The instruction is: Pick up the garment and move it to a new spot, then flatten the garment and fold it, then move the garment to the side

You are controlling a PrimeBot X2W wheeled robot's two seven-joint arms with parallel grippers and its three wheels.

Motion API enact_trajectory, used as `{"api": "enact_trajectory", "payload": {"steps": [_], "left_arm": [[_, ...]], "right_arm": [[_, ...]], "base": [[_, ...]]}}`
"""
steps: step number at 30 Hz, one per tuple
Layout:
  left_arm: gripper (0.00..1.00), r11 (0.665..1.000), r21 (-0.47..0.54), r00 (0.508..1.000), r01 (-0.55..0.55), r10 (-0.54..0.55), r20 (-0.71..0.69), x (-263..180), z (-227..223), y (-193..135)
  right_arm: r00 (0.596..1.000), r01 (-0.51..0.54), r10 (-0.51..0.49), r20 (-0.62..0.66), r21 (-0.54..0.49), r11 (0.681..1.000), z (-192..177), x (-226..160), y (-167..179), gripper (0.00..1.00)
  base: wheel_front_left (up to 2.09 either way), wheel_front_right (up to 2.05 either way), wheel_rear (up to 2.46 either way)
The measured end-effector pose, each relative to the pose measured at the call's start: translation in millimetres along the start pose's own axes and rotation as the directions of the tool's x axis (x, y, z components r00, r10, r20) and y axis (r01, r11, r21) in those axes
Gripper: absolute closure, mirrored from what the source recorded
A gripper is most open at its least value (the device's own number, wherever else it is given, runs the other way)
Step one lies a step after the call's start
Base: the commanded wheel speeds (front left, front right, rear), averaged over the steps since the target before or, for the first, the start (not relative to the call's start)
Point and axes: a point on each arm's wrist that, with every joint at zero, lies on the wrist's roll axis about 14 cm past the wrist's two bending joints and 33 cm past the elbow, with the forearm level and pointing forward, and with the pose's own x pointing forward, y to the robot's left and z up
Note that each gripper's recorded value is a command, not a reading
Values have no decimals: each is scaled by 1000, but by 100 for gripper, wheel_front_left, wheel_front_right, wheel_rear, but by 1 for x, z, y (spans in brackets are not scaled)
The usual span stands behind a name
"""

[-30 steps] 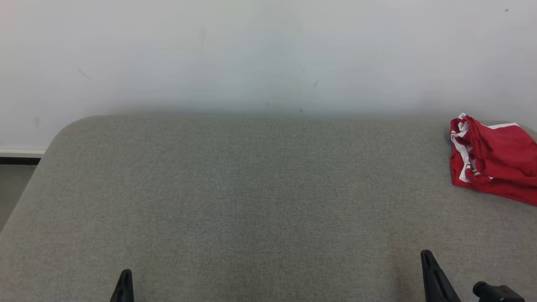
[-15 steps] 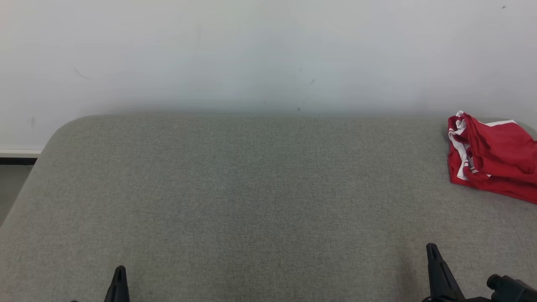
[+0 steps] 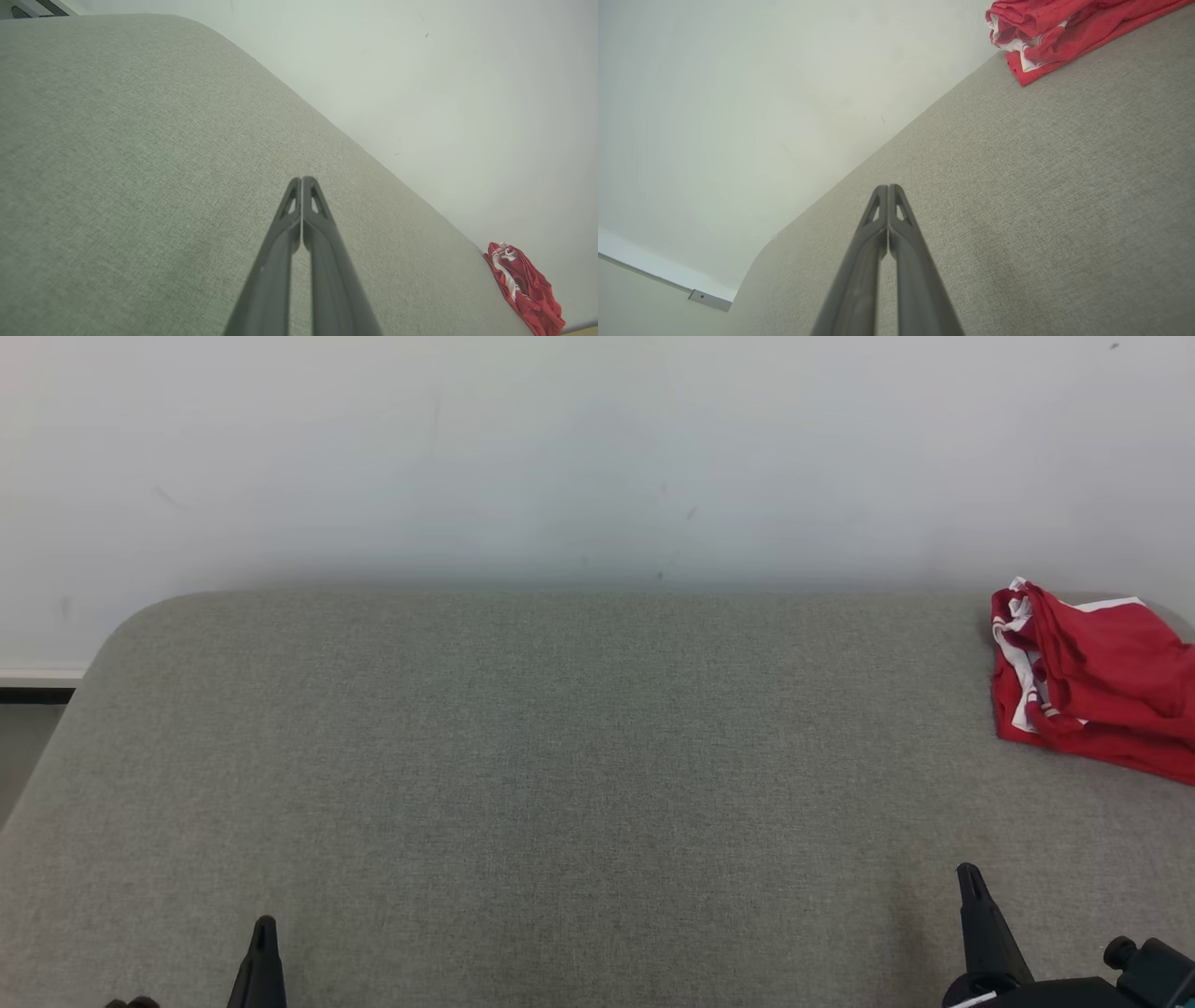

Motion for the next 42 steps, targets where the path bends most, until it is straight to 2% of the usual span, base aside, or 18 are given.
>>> {"api": "enact_trajectory", "payload": {"steps": [8, 19, 42], "left_arm": [[100, 995, -101, 1000, -1, 0, -9, 5, 0, -2], [100, 972, -237, 1000, -1, -4, -19, 11, 0, -5], [100, 884, -467, 999, 18, -36, -30, 22, 1, -15]], "right_arm": [[1000, 9, -9, 8, 102, 995, 4, 3, -2, 100], [1000, 14, -18, 13, 228, 973, 8, 8, -4, 100], [999, 12, -28, 29, 448, 894, 17, 14, -9, 100]], "base": [[0, 0, 0], [0, 0, 0], [0, 0, 0]]}}
